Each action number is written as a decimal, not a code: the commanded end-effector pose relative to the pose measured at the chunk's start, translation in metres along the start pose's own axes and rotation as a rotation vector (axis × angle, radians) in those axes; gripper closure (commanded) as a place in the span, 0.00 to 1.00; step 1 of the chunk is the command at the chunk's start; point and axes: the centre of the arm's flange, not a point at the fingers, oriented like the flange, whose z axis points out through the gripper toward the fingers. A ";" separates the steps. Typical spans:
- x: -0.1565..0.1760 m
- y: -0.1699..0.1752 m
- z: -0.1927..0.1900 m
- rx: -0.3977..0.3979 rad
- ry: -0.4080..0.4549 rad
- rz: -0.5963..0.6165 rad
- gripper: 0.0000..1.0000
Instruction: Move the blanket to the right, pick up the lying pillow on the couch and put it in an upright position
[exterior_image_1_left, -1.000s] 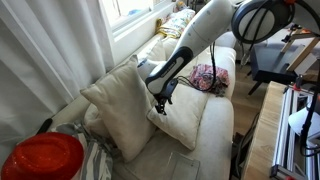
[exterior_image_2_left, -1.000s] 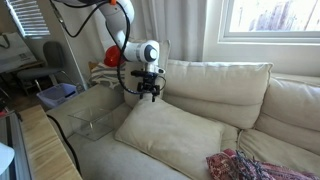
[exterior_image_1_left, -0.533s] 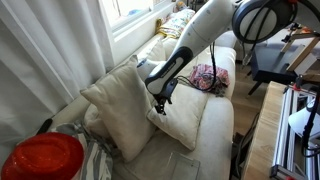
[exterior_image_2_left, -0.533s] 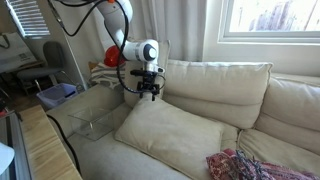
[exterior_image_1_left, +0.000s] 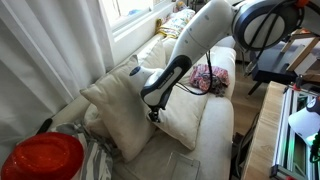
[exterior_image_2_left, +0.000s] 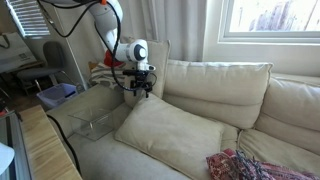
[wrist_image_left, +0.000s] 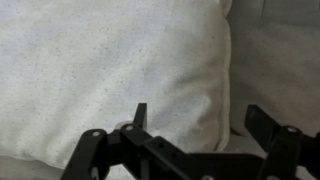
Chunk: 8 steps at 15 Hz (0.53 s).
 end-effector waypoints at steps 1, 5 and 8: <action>-0.004 -0.028 0.017 -0.045 0.091 0.002 0.00; -0.001 -0.037 0.033 -0.130 0.149 0.046 0.00; 0.000 -0.036 0.041 -0.214 0.150 0.088 0.00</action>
